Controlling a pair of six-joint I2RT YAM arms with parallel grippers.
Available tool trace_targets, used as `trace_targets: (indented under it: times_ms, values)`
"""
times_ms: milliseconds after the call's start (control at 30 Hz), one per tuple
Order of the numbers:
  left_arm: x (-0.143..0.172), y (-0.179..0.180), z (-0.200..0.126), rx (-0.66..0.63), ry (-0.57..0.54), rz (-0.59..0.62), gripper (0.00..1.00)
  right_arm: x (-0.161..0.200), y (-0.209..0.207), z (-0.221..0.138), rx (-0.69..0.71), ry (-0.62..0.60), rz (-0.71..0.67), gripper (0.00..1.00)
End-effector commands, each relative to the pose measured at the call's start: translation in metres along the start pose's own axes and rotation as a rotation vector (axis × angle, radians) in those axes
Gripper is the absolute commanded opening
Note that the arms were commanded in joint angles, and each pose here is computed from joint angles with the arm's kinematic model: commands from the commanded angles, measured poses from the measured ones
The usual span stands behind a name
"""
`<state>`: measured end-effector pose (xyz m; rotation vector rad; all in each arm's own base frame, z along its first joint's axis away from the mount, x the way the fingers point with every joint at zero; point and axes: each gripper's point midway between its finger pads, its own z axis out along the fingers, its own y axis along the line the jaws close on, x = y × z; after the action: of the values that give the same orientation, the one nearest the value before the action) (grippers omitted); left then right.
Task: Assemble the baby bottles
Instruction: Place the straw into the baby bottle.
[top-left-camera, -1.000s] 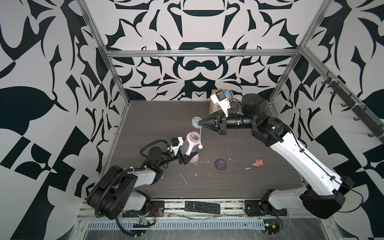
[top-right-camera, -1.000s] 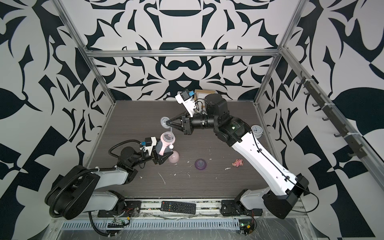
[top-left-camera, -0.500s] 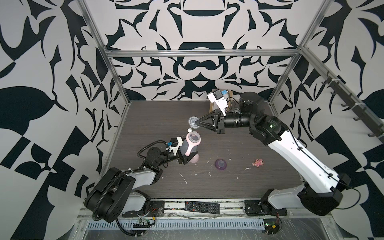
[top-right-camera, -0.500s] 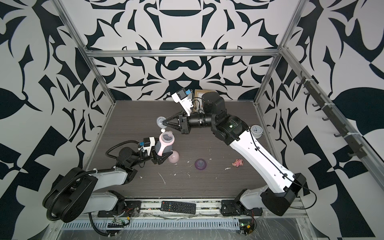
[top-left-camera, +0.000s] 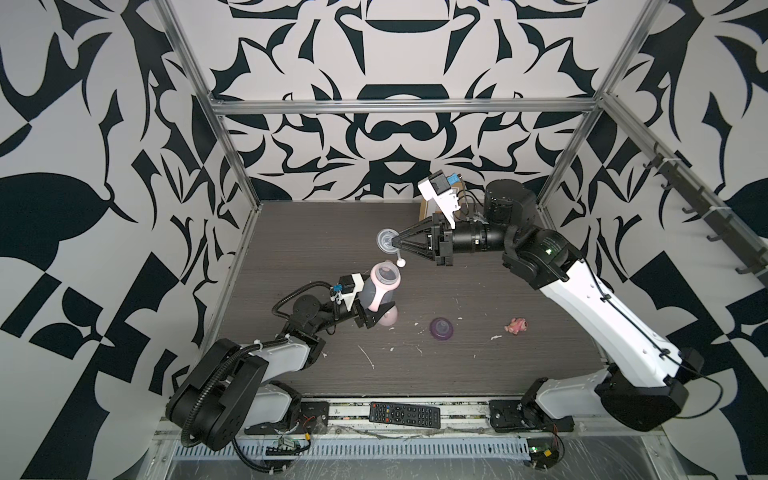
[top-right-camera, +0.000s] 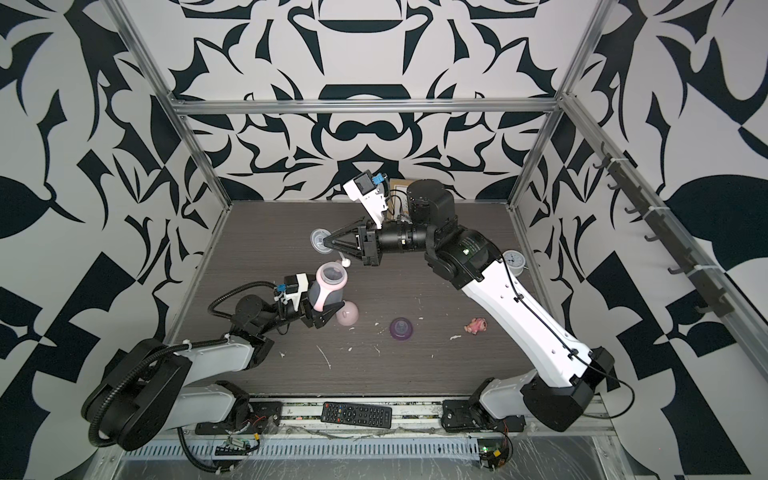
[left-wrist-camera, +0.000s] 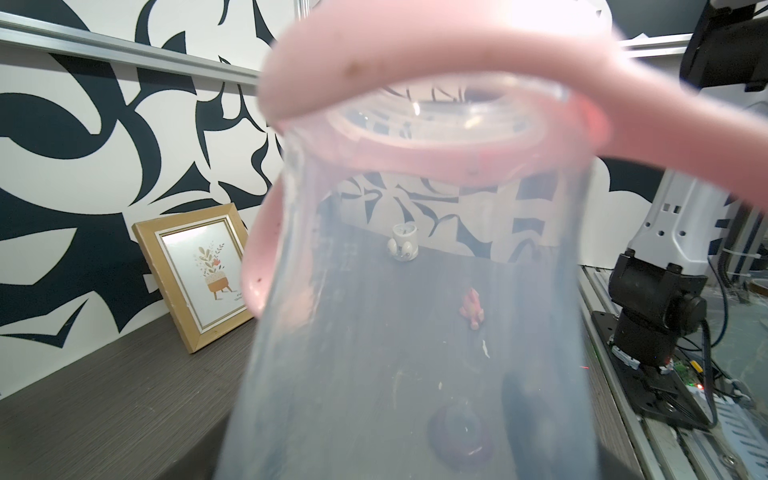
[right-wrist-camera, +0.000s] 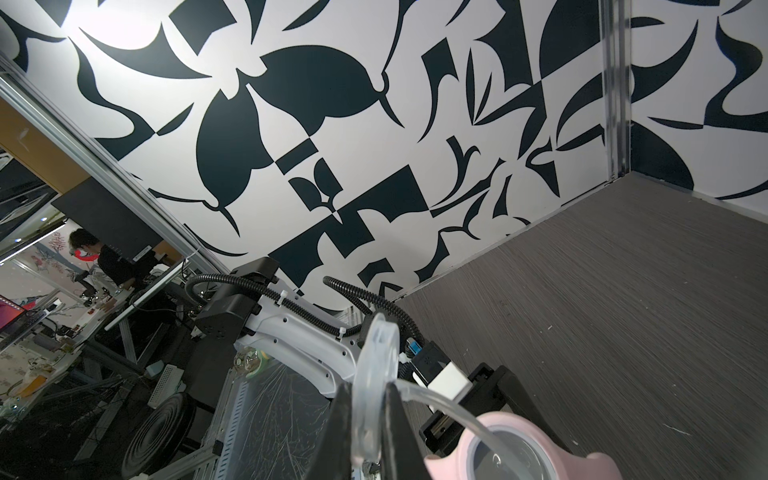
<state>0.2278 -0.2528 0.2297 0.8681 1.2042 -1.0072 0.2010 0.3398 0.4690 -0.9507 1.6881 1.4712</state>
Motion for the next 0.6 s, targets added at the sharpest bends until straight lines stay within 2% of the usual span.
trace_targets:
  times_ms: [0, 500, 567]
  values:
    - [-0.013, -0.001, 0.001, 0.002, -0.036, 0.021, 0.0, -0.016, 0.019, -0.004, -0.045, -0.042, -0.075, 0.0]
    - [-0.016, -0.001, 0.003, 0.011, -0.04, 0.015, 0.0, -0.008, 0.021, 0.003, -0.07, -0.038, -0.053, 0.0]
    - [-0.027, -0.003, 0.001, 0.01, -0.065, 0.038, 0.0, -0.006, 0.021, 0.004, -0.074, -0.038, -0.049, 0.0]
